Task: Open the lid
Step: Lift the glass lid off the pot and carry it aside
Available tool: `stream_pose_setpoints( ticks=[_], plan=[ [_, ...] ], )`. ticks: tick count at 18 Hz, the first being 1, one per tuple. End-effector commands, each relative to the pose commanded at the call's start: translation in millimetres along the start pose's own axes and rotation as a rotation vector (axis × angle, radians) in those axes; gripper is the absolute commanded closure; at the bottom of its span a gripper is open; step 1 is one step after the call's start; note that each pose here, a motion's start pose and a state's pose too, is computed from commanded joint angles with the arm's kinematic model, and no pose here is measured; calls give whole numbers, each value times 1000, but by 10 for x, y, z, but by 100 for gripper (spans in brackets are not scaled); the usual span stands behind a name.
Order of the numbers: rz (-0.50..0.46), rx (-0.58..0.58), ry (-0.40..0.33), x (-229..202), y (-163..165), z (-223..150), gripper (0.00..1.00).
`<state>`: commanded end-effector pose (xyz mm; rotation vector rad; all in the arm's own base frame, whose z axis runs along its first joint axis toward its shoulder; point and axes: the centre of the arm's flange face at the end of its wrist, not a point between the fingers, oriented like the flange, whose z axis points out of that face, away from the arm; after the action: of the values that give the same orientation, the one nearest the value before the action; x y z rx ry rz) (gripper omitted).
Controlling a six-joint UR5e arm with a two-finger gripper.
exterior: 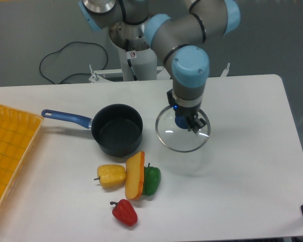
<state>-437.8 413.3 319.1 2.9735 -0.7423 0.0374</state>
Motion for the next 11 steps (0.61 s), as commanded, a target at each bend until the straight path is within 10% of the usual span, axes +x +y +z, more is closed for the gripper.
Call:
stream_pose_setpoints(
  ticks=[11],
  plan=[
    [1,2,-14,-166,211,160,58]
  ],
)
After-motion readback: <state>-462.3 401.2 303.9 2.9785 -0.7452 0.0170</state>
